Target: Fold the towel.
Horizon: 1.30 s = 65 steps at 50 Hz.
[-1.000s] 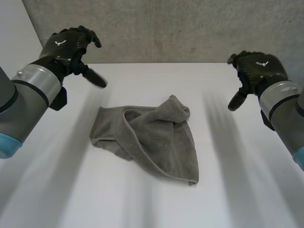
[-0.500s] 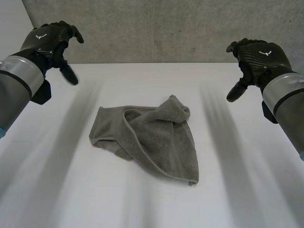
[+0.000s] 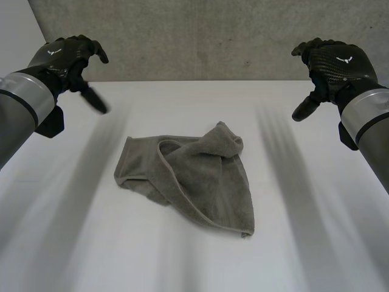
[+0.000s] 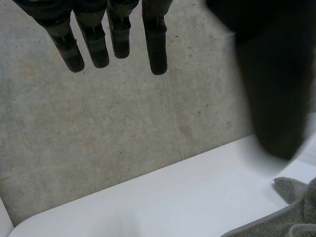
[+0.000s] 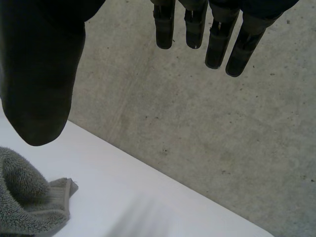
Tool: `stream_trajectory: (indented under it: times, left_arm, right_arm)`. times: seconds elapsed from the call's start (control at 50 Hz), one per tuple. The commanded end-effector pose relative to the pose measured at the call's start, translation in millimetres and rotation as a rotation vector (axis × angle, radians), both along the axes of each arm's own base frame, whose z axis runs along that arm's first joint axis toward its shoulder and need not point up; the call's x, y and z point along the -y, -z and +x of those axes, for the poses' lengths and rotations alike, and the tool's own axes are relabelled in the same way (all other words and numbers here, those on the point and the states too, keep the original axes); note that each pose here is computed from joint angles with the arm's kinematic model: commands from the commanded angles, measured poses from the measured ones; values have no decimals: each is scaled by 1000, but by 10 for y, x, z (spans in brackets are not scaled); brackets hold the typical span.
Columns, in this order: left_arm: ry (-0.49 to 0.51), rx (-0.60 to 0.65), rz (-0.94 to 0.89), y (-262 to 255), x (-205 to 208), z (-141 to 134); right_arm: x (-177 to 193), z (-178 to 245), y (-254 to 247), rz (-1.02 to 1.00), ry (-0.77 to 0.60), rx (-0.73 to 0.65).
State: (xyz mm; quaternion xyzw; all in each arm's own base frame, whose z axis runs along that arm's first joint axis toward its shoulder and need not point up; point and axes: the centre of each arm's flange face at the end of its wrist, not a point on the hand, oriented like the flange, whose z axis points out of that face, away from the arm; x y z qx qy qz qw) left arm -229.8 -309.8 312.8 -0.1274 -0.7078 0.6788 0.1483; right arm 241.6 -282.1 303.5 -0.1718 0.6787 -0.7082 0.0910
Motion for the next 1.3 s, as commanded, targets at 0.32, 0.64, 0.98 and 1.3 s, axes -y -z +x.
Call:
stream_trajectory:
  times: [0.32, 0.64, 0.98, 1.3]
  left_arm:
    - [191, 123, 2, 378, 2, -212]
    - [515, 459, 7, 1270, -233, -568]
    - [549, 483, 8, 1652, -255, -747]
    - [462, 509, -5, 1619, -165, -706]
  right_arm:
    - [-328, 58, 110, 199, -146, -220]
    - [-1167, 319, 991, 515, -437, -440]
    - [-1156, 409, 1687, 522, -427, -369]
    - [-1012, 481, 1653, 413, -404, -268]
